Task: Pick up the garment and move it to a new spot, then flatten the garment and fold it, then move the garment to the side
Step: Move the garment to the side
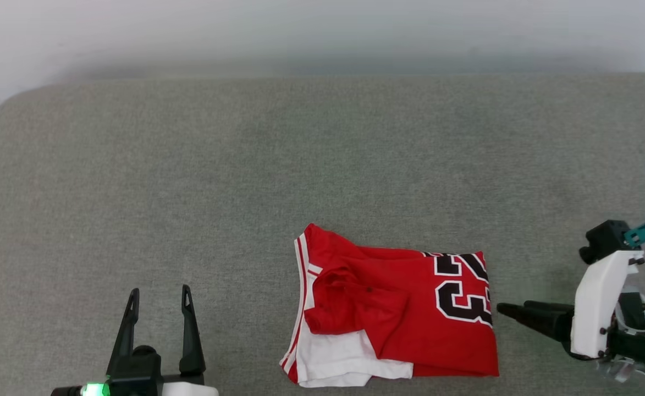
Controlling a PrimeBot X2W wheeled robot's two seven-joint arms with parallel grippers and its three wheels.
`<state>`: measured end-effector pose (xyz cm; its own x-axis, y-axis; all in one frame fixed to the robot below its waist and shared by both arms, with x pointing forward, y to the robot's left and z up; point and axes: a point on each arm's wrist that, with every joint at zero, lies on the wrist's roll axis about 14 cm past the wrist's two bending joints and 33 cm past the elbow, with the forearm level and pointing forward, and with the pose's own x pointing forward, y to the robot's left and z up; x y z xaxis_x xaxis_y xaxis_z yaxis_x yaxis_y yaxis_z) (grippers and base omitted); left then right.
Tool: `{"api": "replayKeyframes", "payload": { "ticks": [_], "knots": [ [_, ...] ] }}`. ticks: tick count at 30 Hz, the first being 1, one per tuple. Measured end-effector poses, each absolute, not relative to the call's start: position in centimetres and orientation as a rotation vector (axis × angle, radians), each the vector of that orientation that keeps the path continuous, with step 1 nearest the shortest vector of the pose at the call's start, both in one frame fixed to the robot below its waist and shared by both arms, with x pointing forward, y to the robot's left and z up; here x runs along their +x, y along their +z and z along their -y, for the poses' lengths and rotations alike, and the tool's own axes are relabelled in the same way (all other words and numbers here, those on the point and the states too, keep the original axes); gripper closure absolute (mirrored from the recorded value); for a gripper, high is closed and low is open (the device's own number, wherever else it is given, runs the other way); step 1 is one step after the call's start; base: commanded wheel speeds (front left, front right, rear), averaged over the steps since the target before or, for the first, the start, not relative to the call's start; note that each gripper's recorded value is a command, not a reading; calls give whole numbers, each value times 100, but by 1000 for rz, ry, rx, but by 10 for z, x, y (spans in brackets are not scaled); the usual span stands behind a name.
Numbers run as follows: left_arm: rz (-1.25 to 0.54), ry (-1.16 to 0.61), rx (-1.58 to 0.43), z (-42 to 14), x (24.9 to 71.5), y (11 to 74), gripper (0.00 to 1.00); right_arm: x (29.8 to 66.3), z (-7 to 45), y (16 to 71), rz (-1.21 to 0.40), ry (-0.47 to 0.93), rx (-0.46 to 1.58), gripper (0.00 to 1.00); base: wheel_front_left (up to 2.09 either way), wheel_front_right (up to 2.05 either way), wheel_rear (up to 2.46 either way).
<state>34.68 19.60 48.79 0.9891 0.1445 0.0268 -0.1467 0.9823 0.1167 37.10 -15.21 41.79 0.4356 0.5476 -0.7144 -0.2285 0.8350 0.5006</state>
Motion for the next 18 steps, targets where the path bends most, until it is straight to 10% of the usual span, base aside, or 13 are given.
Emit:
{"api": "replayKeyframes", "payload": {
  "ticks": [17,18],
  "knots": [
    [-37,168,131,-207,366,469,0,385,89,360,-1201,622,346,0,0,0,0],
    [-40,172,132,-208,365,468,0,385,89,359,-1204,628,332,54,0,0,0]
  ]
}}
